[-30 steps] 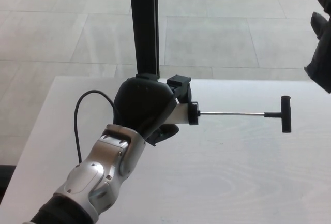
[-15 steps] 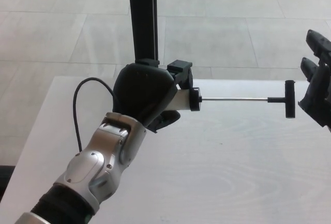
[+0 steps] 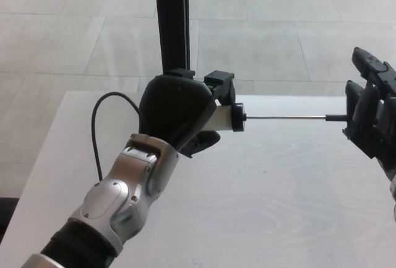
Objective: The robot uses its left hand to lift the air pump kept on the middle of the desk and use the right hand to compress the handle
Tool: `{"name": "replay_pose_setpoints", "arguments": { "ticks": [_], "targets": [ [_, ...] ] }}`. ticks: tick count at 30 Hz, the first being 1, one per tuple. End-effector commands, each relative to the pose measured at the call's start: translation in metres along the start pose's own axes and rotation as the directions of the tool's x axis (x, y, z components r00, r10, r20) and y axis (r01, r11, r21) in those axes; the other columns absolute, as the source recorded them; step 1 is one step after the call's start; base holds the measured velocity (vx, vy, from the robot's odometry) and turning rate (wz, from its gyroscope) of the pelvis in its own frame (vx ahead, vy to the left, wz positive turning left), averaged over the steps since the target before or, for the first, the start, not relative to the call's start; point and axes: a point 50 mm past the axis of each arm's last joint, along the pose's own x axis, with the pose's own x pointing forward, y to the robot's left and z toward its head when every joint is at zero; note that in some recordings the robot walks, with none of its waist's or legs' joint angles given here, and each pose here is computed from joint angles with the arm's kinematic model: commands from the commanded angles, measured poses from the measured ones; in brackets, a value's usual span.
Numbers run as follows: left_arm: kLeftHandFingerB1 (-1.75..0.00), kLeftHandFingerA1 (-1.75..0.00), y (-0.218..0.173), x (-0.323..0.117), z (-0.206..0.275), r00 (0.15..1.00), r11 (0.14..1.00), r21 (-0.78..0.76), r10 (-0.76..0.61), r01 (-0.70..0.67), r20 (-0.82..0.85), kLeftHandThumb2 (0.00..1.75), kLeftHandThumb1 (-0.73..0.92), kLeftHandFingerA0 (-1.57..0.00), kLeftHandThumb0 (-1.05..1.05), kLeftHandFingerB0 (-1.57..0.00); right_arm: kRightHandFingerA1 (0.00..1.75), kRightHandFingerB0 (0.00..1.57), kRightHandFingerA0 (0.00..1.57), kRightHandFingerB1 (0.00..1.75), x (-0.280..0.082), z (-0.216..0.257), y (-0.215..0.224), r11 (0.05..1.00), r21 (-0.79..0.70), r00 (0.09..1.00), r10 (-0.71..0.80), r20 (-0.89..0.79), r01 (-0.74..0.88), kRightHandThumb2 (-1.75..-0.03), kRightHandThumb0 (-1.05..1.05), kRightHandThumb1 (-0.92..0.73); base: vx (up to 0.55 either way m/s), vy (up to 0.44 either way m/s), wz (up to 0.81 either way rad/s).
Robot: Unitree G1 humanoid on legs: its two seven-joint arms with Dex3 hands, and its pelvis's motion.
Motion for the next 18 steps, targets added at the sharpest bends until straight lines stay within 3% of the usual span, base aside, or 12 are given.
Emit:
{"name": "replay_pose_setpoints", "arguments": {
  "ticks": [1, 2, 3, 4, 6, 7, 13, 16, 17, 18],
  "targets": [
    [-1.44, -1.69, 0.001, 0.002, 0.000, 1.000, 1.000, -0.007, 0.021, -0.021, -0.008, 0.96, 0.61, -0.88, -0.16, -0.72, 0.21, 0.02, 0.04, 0.21, 0.002, -0.004, 0.004, 1.000, 0.028, 1.000, -0.009, -0.006, 0.010, -1.19, -0.90, -0.85, 0.00, 0.000, 0.00],
    [-1.46, -1.70, 0.002, 0.002, 0.001, 1.000, 1.000, -0.010, 0.023, -0.023, -0.009, 0.96, 0.56, -0.82, -0.18, -0.74, 0.19, 0.06, 0.00, 0.24, 0.002, -0.006, 0.006, 0.999, 0.039, 1.000, -0.007, -0.012, 0.008, -0.90, -0.94, -0.92, 0.00, 0.000, 0.00],
    [-1.46, -1.70, 0.002, 0.002, 0.001, 1.000, 1.000, -0.004, 0.025, -0.025, -0.005, 0.96, 0.56, -0.82, -0.18, -0.74, 0.19, 0.06, 0.00, 0.24, 0.002, -0.007, 0.007, 0.999, 0.046, 1.000, -0.006, -0.015, 0.006, -0.90, -0.94, -0.92, 0.00, 0.000, 0.00],
    [-1.47, -1.70, 0.002, 0.003, 0.002, 1.000, 1.000, -0.011, 0.022, -0.022, -0.008, 0.96, 0.57, -0.82, -0.19, -0.73, 0.19, 0.05, 0.00, 0.22, 0.002, -0.008, 0.008, 0.999, 0.047, 1.000, -0.006, -0.020, 0.007, -1.29, -0.88, -0.87, 0.00, 0.000, 0.00],
    [-1.24, -1.67, 0.002, 0.005, 0.005, 1.000, 0.999, -0.035, 0.023, -0.023, -0.017, 0.93, 0.60, -0.88, -0.21, -0.79, 0.15, 0.05, 0.04, 0.19, 0.001, -0.010, 0.012, 0.999, 0.049, 1.000, -0.008, -0.028, 0.010, -1.30, -0.96, -0.91, 0.00, 0.000, 0.00],
    [-1.27, -1.67, 0.002, 0.005, 0.005, 1.000, 0.999, -0.045, 0.024, -0.025, -0.018, 0.93, 0.57, -0.93, -0.18, -0.81, 0.15, 0.03, 0.02, 0.18, 0.001, -0.011, 0.014, 0.999, 0.051, 1.000, -0.003, -0.023, 0.004, -1.31, -0.95, -0.92, 0.00, 0.000, 0.00],
    [-1.38, -1.69, 0.000, 0.008, 0.011, 0.999, 0.998, -0.060, 0.027, -0.028, -0.018, 0.99, 0.55, -0.87, -0.20, -0.77, 0.18, 0.01, 0.00, 0.20, 0.003, -0.008, 0.017, 0.998, 0.060, 1.000, 0.006, 0.004, -0.006, -1.30, -0.91, -0.91, 0.00, 0.000, 0.00],
    [-1.28, -1.68, 0.000, 0.011, 0.013, 1.000, 0.999, -0.047, 0.022, -0.023, -0.011, 0.93, 0.56, -0.95, -0.17, -0.82, 0.15, 0.04, 0.03, 0.20, 0.005, -0.008, 0.023, 0.997, 0.081, 1.000, 0.006, 0.013, -0.007, -1.30, -0.95, -0.91, 0.00, 0.000, 0.00],
    [-1.15, -1.53, 0.000, 0.011, 0.015, 1.000, 0.999, -0.037, 0.009, -0.010, -0.011, 0.95, 0.58, -0.91, -0.23, -0.85, 0.19, 0.06, 0.06, 0.23, 0.005, -0.007, 0.025, 0.996, 0.086, 1.000, 0.006, 0.020, -0.008, -1.29, -0.93, -0.89, 0.00, 0.000, 0.00],
    [-1.17, -1.53, -0.001, 0.012, 0.016, 1.000, 1.000, -0.022, -0.015, 0.015, -0.017, 0.92, 0.60, -0.89, -0.23, -0.83, 0.23, 0.06, 0.05, 0.26, 0.005, -0.007, 0.027, 0.997, 0.083, 1.000, 0.004, 0.026, -0.006, -1.28, -0.89, -0.86, 0.00, 0.000, 0.00]
  ]
}}
